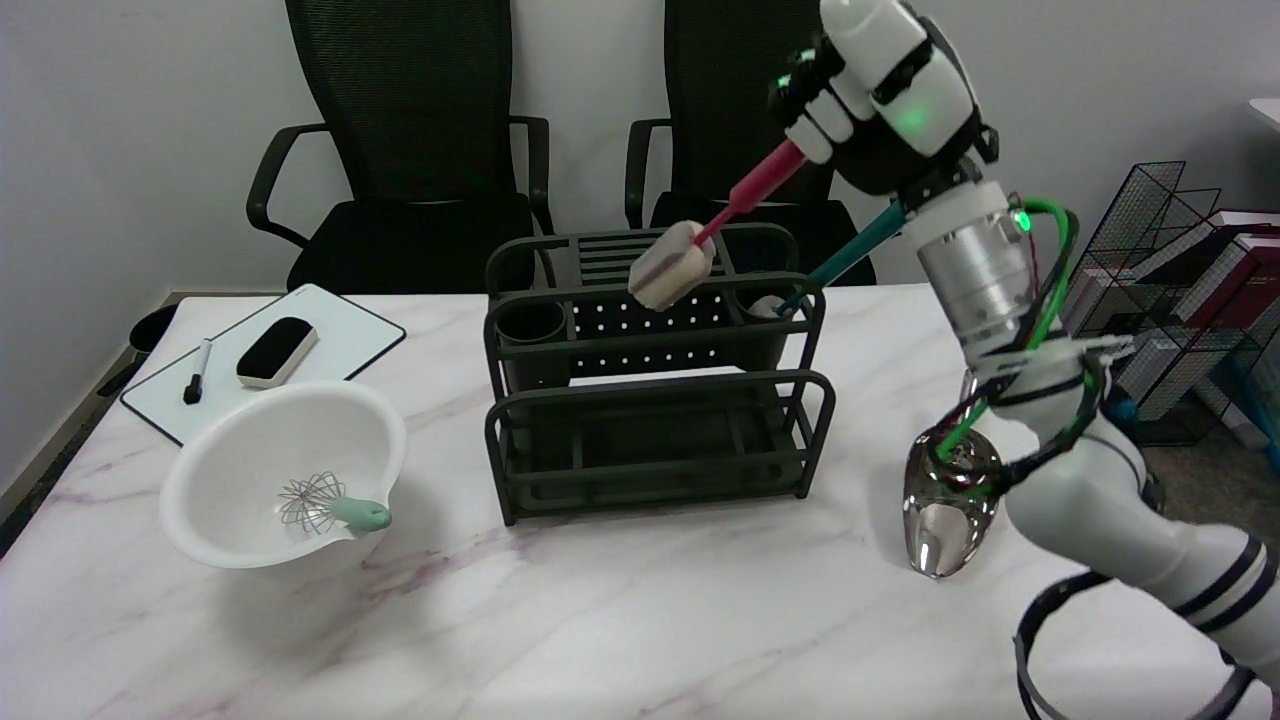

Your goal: Place the pink sponge bottle brush into the kitchen storage rack.

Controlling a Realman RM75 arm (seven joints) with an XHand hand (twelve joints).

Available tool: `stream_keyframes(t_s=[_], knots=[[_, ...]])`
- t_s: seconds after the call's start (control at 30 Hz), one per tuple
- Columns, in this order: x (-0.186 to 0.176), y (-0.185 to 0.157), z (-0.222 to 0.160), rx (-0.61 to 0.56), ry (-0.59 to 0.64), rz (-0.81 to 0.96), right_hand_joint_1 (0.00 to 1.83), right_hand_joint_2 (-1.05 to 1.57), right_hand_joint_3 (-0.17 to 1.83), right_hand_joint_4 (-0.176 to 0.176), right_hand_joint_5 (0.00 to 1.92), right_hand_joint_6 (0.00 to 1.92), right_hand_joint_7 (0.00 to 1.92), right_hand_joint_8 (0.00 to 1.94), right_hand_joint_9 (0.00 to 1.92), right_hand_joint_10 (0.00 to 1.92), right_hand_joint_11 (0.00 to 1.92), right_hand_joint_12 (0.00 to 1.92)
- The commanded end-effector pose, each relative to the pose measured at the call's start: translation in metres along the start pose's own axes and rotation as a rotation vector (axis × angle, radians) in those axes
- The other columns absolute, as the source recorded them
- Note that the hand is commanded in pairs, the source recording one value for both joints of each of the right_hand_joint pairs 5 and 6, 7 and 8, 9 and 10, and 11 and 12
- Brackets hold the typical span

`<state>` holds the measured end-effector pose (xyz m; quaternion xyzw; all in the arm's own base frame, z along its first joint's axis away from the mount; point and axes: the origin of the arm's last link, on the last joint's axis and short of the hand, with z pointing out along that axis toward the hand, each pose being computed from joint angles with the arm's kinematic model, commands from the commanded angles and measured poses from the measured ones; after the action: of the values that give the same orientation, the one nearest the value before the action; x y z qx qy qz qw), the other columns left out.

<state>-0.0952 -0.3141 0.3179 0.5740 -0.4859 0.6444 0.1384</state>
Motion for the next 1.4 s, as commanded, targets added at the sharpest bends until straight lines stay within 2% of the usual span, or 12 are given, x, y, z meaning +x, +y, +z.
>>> stream_keyframes(t_s=[0.03,0.23,0.47,0.77,0.9,1.4], knots=[[-0.003,-0.016,0.089,-0.121,-0.052,0.056,1.06,1.57,0.33,0.000,1.92,1.92,1.92,1.92,1.92,1.92,1.92,1.92],[-0.010,0.000,0.118,-0.179,-0.079,0.076,1.06,1.57,0.34,0.000,1.92,1.92,1.92,1.92,1.92,1.92,1.92,1.92],[-0.037,0.016,0.149,-0.240,-0.153,0.072,1.07,1.57,0.34,0.000,1.92,1.92,1.92,1.92,1.92,1.92,1.92,1.92],[-0.049,0.053,0.156,-0.327,-0.171,0.068,1.08,1.56,0.36,0.000,1.92,1.92,1.92,1.92,1.92,1.92,1.92,1.92],[-0.052,0.066,0.154,-0.351,-0.178,0.036,1.14,1.46,0.39,0.000,1.92,1.92,1.92,1.92,1.92,1.92,1.92,1.92],[-0.078,0.098,0.171,-0.361,-0.231,-0.089,1.23,1.33,0.46,0.000,1.92,1.92,1.92,1.92,1.92,1.92,1.89,1.89]])
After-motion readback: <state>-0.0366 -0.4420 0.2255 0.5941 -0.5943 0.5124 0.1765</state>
